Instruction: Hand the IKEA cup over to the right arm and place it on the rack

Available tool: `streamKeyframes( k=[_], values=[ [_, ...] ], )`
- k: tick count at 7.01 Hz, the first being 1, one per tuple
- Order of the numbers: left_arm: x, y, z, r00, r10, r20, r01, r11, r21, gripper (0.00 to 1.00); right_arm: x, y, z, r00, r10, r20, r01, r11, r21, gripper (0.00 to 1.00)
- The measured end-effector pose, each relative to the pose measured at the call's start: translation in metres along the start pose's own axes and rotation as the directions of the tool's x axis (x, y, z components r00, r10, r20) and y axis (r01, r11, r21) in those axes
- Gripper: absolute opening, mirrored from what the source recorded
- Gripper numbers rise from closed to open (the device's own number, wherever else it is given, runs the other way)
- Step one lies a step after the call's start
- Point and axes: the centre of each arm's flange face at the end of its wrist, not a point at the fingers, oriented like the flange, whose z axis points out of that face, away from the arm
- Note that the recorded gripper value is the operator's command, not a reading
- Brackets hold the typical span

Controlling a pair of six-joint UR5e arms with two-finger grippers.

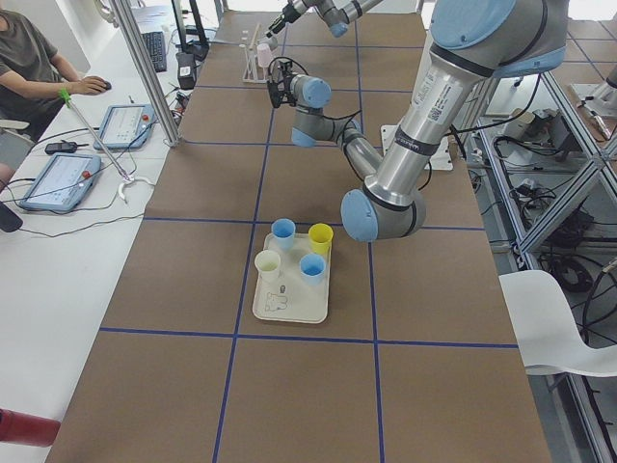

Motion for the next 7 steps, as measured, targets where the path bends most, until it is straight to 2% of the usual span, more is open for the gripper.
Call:
streamKeyframes(
  k=[2, 4, 5, 7],
  values=[
    [0.002, -0.002, -0.005, 0.998, 0.045, 0.05, -0.046, 0.999, 0.024, 0.99, 0.002, 0.001, -0.003, 1.0, 0.0, 0.002, 0.0, 1.0, -0.001, 1.0],
    [-0.006, -0.008, -0.023, 0.978, 0.155, 0.142, -0.163, 0.985, 0.05, 0.99, 0.009, 0.008, -0.012, 1.0, 0.0, 0.015, 0.0, 1.0, -0.003, 1.0],
    [-0.005, -0.008, -0.026, 0.969, 0.177, 0.17, -0.188, 0.981, 0.054, 0.99, 0.013, 0.013, -0.016, 1.0, -0.001, 0.028, 0.001, 1.0, -0.006, 1.0],
    [-0.004, -0.008, -0.029, 0.965, 0.187, 0.183, -0.2, 0.978, 0.056, 0.99, 0.016, 0.017, -0.018, 0.999, -0.002, 0.033, 0.003, 1.0, -0.009, 1.0]
  ],
)
